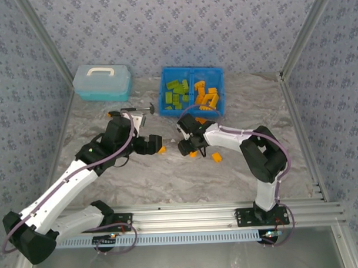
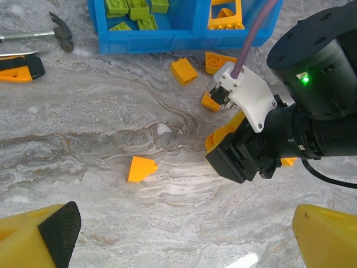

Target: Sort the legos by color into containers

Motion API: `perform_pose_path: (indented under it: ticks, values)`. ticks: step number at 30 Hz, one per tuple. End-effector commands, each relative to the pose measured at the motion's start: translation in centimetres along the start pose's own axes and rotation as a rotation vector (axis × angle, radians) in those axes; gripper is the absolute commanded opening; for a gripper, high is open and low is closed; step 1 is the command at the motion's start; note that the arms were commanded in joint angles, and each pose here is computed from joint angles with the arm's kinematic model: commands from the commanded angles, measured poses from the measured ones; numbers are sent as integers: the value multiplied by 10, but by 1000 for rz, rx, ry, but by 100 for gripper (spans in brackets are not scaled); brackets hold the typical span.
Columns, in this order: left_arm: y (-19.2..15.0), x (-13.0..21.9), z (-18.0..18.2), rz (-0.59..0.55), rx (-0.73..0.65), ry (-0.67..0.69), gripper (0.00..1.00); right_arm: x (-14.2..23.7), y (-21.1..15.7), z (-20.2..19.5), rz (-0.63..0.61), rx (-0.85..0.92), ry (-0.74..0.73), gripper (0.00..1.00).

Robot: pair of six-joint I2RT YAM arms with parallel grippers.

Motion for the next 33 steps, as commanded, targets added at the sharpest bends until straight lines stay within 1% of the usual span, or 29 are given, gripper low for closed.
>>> perform_pose_path:
  ticks: [1,5,6,7,9,11,14,17,19,21,22,24,26,29,31,33]
  values:
    - [6,-5,-3,-12,6,-5,99,-3,-13,-4,26,-9,-38,52]
    - [10,-8,-4,-20,8,-10,99,2,-21,-5,17,-17,-34,38]
    - [11,-8,-5,-20,9,-10,99,6,-22,-5,12,-19,-31,33]
    - [11,-9,-4,-20,10,-9,99,10,-22,-5,6,-23,-30,31]
    - [11,-10,-4,-19,11,-7,99,23,-19,-5,-27,-34,-19,30]
    - [11,-9,-4,-20,10,-2,99,45,-12,-4,-88,-48,-6,30]
    - [11,-8,-2,-24,3,15,99,90,3,-6,-247,-78,-2,31]
    - [9,-8,1,-27,0,44,99,136,21,-15,-454,-116,-26,32]
    - [9,-9,2,-30,2,56,99,156,37,-27,-568,-149,-63,32]
    - [7,-10,2,-28,4,59,99,162,54,-45,-621,-206,-115,33]
    - [7,-11,3,-25,7,61,99,169,69,-54,-652,-232,-134,33]
    - [5,-11,3,-18,11,64,99,166,91,-76,-665,-280,-183,33]
    - [4,-9,4,-16,19,66,99,155,116,-95,-651,-310,-218,32]
    - [-2,-6,6,-12,33,74,99,132,151,-125,-609,-350,-268,31]
    - [-6,-4,8,-9,46,80,99,110,171,-144,-577,-381,-301,31]
    - [-10,-1,10,-12,57,84,99,94,189,-161,-555,-404,-306,31]
Point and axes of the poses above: each hand's point on the last joint's axis, 136 mm out from that joint toward the fingers, its own x axis back along the fingers, its own z axis along the line the jaws close on, y = z × x, the point moved 9 cm from there along x, back along the fingers, and after that the axes turned 5 degrees about -x, right-handed, at the moved point
